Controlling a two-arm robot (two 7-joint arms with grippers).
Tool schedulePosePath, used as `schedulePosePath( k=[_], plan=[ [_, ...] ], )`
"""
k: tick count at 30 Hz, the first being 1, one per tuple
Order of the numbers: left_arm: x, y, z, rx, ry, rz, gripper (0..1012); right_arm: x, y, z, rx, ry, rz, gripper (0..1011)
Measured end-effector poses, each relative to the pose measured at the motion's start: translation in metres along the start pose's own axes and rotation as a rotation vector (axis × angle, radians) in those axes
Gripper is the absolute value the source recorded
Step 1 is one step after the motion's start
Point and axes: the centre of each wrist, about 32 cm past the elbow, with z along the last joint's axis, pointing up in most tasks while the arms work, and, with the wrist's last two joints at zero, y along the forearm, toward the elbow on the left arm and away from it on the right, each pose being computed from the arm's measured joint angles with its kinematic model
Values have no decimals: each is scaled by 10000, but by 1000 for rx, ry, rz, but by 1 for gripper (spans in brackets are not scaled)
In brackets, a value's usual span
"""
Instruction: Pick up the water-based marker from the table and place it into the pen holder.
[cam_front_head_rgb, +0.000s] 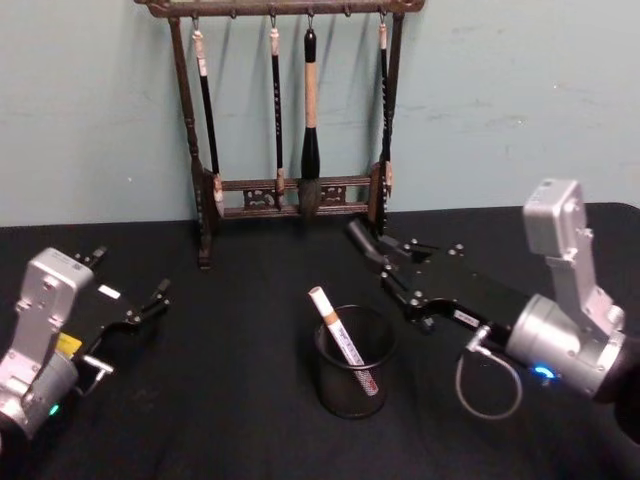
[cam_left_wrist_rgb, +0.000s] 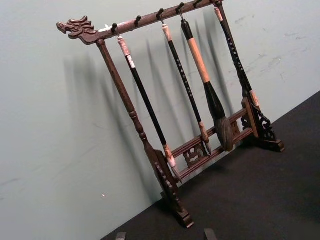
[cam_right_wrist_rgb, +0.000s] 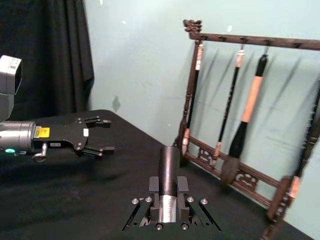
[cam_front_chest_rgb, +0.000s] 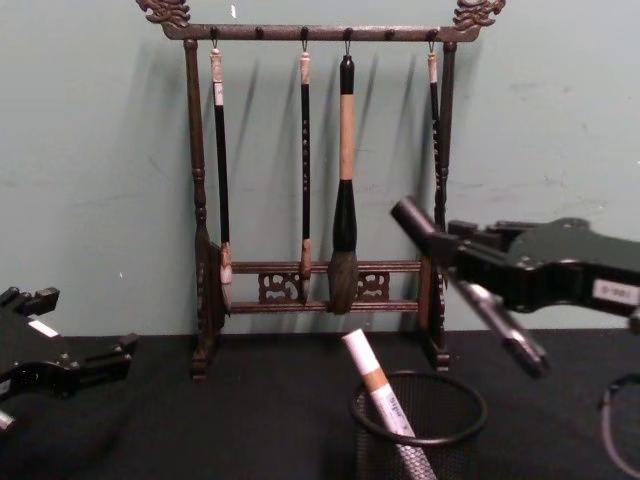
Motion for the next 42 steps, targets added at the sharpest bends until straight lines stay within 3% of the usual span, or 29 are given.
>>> schedulePosePath(
  k=[13,42],
  plan=[
    [0,0,0,0,0,0,1008,-41,304,-105,2,19,62,217],
    [0,0,0,0,0,0,1008,-16,557,-391,-18,59,83,217]
  ],
)
